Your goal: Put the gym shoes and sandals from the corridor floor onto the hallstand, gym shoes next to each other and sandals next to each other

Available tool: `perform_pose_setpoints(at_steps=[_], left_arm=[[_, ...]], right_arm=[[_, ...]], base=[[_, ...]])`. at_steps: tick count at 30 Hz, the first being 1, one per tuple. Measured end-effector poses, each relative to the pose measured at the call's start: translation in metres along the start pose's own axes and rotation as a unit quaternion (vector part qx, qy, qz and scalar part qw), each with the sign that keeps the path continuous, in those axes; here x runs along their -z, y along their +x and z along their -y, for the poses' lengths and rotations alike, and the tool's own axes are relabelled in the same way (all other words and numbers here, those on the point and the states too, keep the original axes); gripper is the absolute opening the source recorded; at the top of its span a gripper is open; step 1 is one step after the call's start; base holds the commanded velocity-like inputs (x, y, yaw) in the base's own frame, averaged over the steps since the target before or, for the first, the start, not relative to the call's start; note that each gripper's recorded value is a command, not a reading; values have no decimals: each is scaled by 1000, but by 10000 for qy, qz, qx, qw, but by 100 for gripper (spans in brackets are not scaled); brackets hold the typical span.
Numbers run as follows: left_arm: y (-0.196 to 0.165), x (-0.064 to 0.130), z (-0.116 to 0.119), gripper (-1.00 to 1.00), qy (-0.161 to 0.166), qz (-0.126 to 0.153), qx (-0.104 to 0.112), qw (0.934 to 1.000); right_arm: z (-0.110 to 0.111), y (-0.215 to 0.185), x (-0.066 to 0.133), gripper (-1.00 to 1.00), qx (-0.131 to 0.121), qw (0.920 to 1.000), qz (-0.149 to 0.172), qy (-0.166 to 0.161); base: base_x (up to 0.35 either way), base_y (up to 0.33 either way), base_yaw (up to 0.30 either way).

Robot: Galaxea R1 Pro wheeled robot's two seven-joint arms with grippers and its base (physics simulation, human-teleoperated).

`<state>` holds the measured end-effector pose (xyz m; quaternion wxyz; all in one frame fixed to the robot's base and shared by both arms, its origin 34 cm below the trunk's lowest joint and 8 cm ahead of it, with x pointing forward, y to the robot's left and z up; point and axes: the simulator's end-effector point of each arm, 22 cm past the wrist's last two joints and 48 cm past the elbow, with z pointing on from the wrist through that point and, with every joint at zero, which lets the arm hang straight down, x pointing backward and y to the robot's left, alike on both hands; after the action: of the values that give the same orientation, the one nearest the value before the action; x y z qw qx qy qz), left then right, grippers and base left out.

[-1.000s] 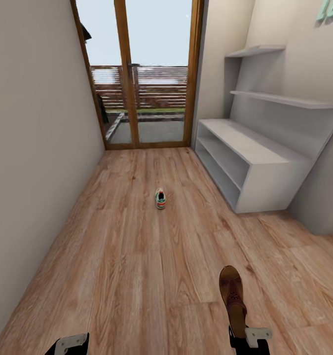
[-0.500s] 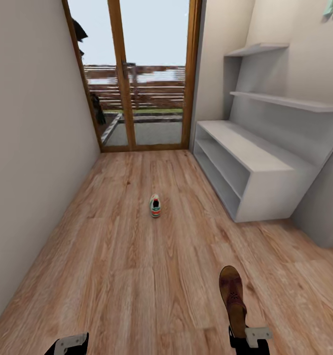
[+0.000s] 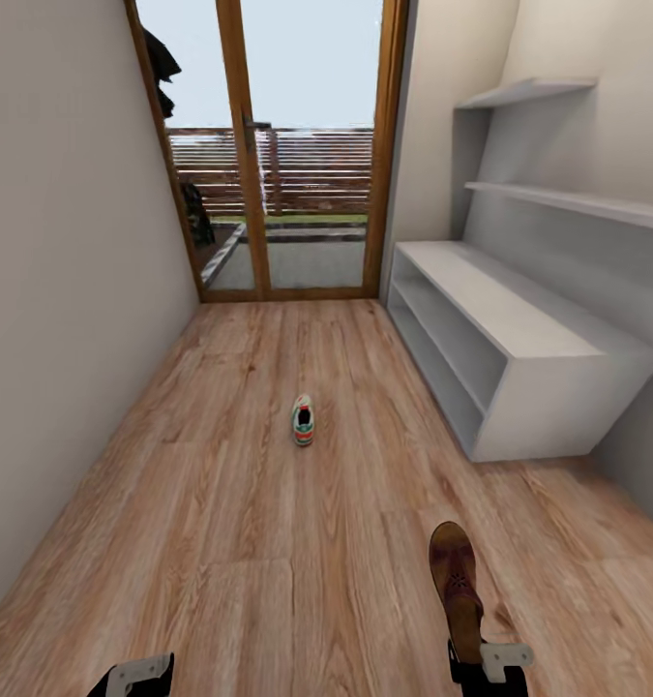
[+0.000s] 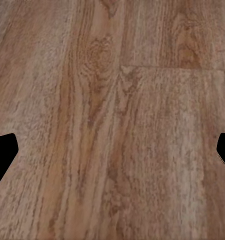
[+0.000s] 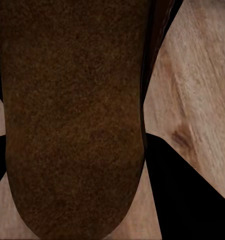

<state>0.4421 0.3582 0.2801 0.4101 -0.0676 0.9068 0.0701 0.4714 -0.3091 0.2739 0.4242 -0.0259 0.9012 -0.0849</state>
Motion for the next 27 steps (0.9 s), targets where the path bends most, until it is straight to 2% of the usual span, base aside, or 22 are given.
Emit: perform_pose_setpoints(at_steps=[11,27], left_arm=[[0,0,0,100,0,0,0,10000],[0,0,-1,100,-9,1,-2,10000]], right_arm=[[0,0,0,-100,3,10000,1,-4],[1,0,0,-100,4,10000,0,14]], base=[[307,-130,263],[307,-130,19]])
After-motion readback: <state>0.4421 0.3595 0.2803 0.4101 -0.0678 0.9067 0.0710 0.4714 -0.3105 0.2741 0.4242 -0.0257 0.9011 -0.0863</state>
